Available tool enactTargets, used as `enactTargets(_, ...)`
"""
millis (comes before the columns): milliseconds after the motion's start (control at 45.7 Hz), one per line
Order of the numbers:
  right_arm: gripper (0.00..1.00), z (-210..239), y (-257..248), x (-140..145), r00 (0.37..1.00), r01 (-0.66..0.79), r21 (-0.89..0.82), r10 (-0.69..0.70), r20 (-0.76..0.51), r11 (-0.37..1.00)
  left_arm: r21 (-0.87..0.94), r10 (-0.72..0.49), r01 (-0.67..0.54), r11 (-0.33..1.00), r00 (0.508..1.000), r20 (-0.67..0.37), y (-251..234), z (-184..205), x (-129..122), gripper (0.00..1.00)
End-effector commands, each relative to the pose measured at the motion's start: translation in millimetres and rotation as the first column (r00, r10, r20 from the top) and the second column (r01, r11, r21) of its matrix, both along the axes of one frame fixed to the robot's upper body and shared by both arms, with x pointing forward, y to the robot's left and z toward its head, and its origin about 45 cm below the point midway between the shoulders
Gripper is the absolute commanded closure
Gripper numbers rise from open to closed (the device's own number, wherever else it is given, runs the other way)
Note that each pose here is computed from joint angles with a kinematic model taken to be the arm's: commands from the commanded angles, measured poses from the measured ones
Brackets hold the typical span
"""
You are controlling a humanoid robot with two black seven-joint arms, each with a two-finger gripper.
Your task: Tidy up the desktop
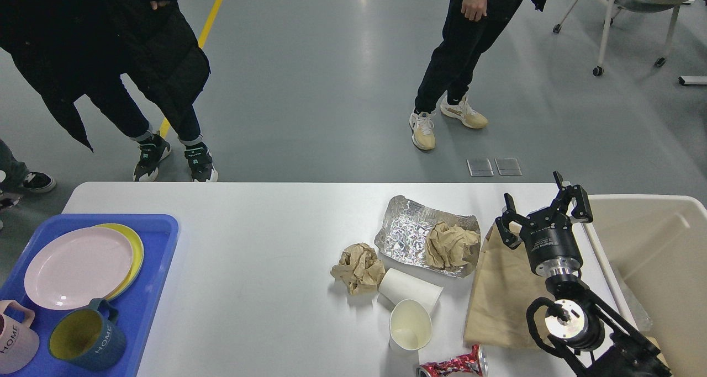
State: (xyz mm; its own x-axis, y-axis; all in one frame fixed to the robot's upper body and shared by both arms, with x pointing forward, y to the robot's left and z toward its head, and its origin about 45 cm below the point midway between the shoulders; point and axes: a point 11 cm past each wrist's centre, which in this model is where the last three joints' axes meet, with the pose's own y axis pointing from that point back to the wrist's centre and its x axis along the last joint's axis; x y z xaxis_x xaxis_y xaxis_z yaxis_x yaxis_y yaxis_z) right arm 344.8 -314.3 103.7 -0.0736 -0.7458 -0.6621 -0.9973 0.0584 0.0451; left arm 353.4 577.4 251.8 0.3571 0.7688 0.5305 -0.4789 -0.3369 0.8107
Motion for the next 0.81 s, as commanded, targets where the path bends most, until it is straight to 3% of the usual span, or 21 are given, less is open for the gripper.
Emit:
enactTargets(0, 0.00, 0.1, -0.2, 0.0, 1.000, 0.000, -0.001, 0.000, 0.000, 1.000, -0.009, 0.003, -0.002, 1.000, 0.993, 0.120, -1.7, 42.4, 22.1, 0.03)
enactTargets(109, 0.00, 0.1, -0.2, 0.0, 1.000, 0.000, -0.001, 0.000, 0.000, 1.000, -0.056, -0.009, 0.025, 0.998, 0.964, 0.267, -16.5, 88.4, 48.9, 0.03)
enactTargets(241, 0.00, 0.1, -0.2, 0.0, 1.000, 0.000, -0.001, 0.000, 0.000, 1.000, -0.201, -0.015, 0.111, 0.973, 0.904, 0.427, -55.0, 113.7, 79.3, 0.03)
enactTargets(438, 0.00, -0.1, 0.1, -0.1, 1.000, -0.001, -0.001, 0.001, -0.001, 1.000, -0.399, -0.086, 0.300, 0.867, 0.877, 0.474, -99.0, 132.2, 89.5, 0.03)
enactTargets(525, 0.00, -0.1, 0.4, 0.0, 1.000, 0.000, 0.001, 0.000, 0.000, 1.000, -0.467, -0.071, 0.328, 0.821, 0.871, 0.486, -107.9, 121.9, 88.7, 0.03)
enactTargets(591, 0.00, -0.1, 0.2, -0.1, 1.000, -0.001, -0.001, 0.001, -0.001, 1.000, -0.526, -0.040, 0.343, 0.778, 0.863, 0.504, -116.3, 109.6, 90.2, 0.03)
enactTargets(657, 0.00, -0.1, 0.1, -0.1, 1.000, -0.001, -0.001, 0.001, -0.001, 1.000, -0.593, 0.018, 0.391, 0.704, 0.825, 0.565, -132.6, 105.3, 98.1, 0.03)
enactTargets(788, 0.00, 0.1, -0.2, 0.0, 1.000, 0.000, -0.001, 0.000, 0.000, 1.000, -0.740, 0.245, 0.436, 0.512, 0.751, 0.613, -162.3, 79.8, 109.8, 0.03)
